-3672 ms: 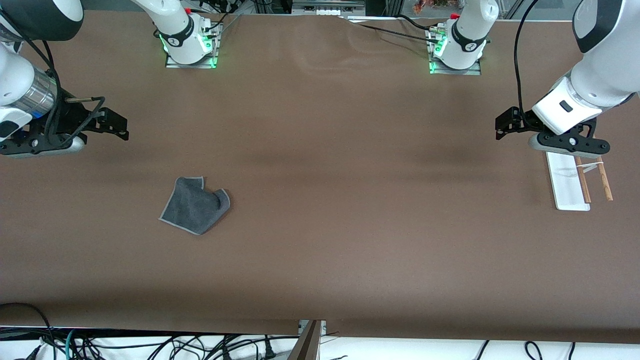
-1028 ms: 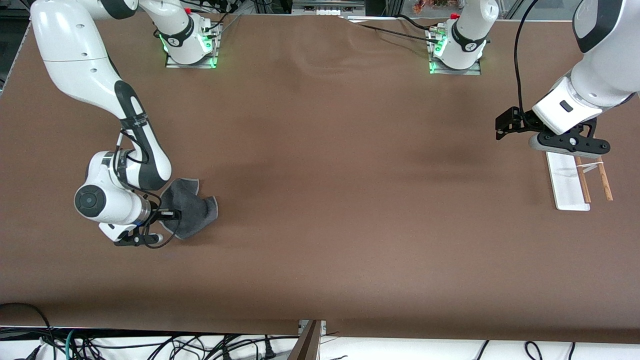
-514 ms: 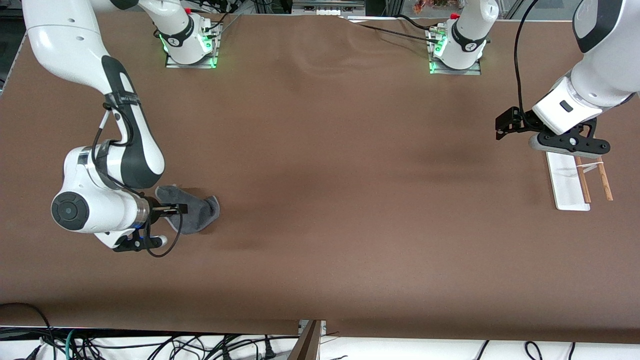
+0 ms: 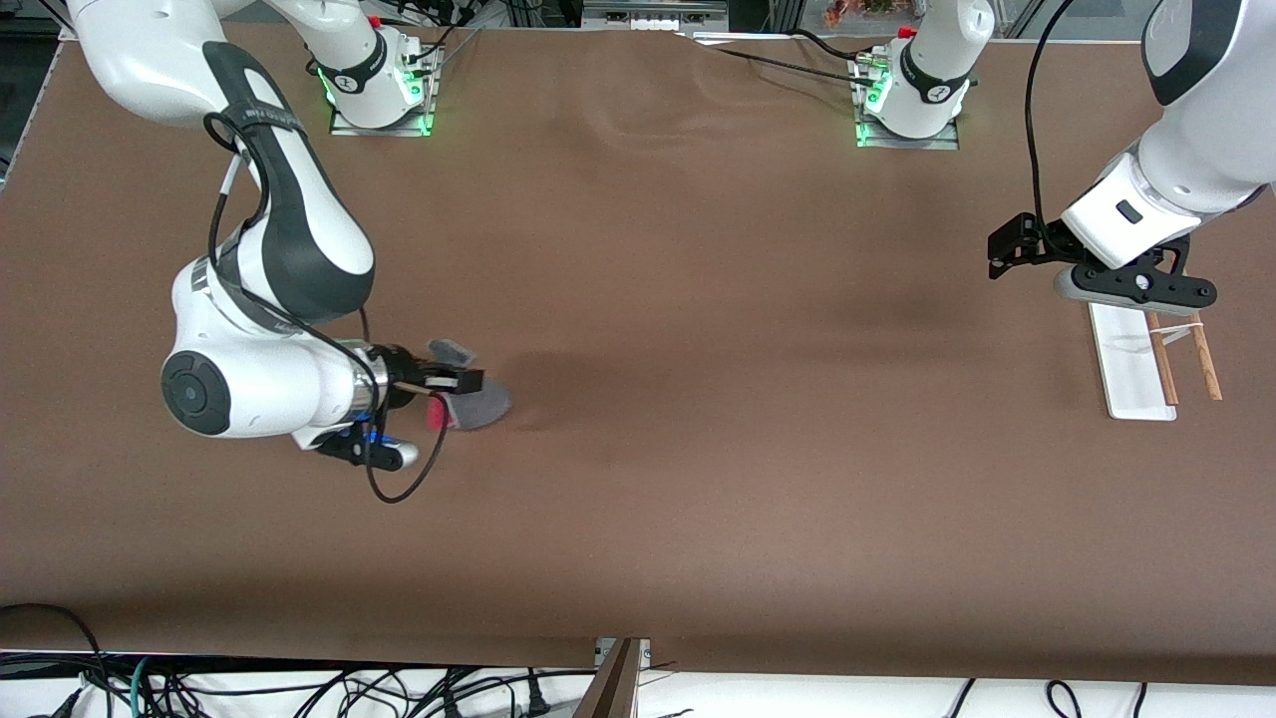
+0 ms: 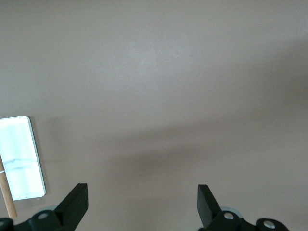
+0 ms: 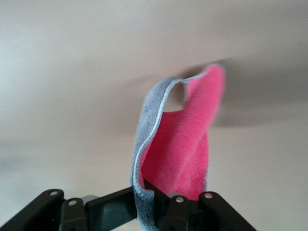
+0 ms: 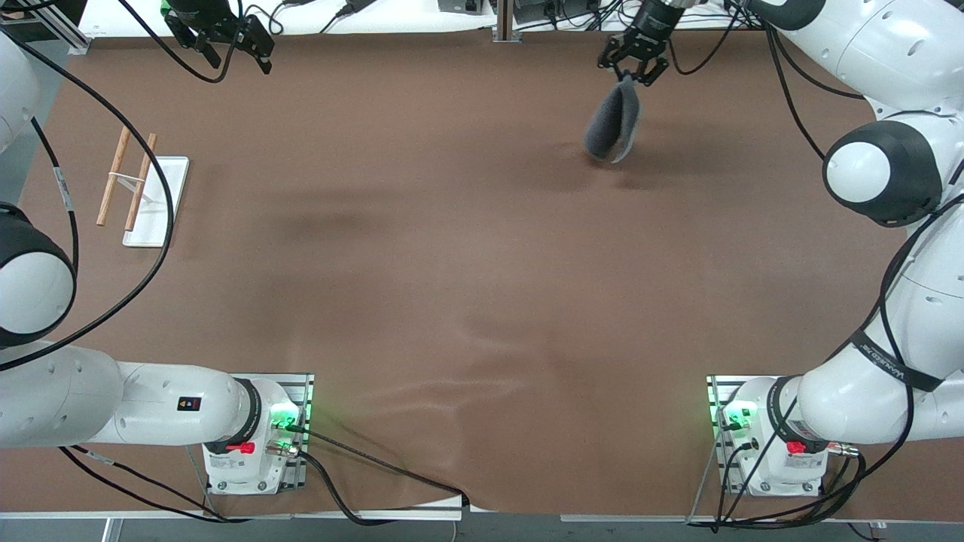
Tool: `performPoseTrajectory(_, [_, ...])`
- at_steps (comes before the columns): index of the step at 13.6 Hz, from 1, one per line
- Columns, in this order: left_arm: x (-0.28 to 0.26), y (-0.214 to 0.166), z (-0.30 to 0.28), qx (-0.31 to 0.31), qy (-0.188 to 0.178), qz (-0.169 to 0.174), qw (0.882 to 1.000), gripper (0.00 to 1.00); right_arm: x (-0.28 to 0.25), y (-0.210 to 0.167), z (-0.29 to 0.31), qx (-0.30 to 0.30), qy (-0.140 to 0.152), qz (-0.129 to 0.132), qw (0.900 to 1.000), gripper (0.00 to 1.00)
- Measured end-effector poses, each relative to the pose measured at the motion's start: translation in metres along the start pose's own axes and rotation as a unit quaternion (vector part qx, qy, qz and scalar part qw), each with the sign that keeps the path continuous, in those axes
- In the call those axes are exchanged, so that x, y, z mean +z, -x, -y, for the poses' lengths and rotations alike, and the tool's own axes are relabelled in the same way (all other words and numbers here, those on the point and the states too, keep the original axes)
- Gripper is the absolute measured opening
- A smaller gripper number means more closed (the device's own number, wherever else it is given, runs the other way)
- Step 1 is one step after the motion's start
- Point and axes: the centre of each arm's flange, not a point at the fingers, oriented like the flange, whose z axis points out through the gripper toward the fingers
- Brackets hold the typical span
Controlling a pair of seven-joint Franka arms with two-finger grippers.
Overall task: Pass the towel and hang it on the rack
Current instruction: 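Lift the towel with the right gripper toward the table middle, then hold the towel up while the left gripper reaches toward it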
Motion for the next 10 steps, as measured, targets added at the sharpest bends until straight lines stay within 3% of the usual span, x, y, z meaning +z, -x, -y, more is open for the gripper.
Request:
performPoseTrajectory(3, [0.004, -0.001, -0.002, 0.003, 0.000, 0.004, 1.000, 1.00, -0.006, 0.038, 0.060, 0.080, -0.074, 0.010, 0.994, 0.00])
performPoseTrajectory(6, [0.031, -0.011, -0.028, 0.027, 0.025, 0.029, 0.999, 1.00, -0.015, 0.067, 0.103, 0.157, -0.168, 0.054, 0.972, 0.00])
performPoseTrajectory(10, [0.072, -0.024, -0.074, 0.087, 0.155, 0.058, 0.982, 1.00, -0.027, 0.097, 0.145, 0.241, -0.247, 0.094, 0.934, 0.00])
